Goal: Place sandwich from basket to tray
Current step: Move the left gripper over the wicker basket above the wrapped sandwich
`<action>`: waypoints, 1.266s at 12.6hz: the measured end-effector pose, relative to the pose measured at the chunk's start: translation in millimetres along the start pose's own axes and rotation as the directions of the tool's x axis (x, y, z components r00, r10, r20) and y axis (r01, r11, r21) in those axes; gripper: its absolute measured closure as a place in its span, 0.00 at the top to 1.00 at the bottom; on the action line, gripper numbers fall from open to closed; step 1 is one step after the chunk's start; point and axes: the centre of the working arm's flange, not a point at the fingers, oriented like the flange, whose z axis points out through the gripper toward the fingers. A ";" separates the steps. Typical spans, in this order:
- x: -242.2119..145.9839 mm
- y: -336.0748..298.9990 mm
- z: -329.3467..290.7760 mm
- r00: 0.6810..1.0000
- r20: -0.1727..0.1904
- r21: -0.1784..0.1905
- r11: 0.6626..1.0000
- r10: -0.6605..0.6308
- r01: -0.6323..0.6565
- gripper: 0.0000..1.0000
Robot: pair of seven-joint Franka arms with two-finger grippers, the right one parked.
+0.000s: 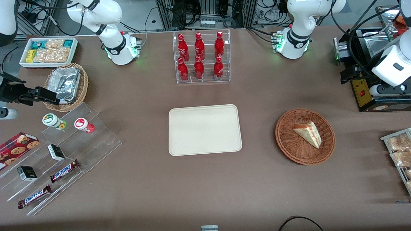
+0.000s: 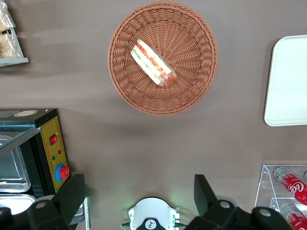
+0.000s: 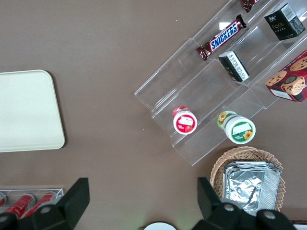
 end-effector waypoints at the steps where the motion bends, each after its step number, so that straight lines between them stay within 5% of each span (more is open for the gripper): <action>1: 0.0 -0.4 0.0 1.000 0.000 0.000 1.000 -0.001 0.001 1.00; 5: 5.0 0.3 7.3 1.000 0.006 0.000 1.000 0.000 0.000 1.00; 16: 50.5 5.7 132.2 0.999 -0.051 -0.003 1.000 0.007 -0.007 1.00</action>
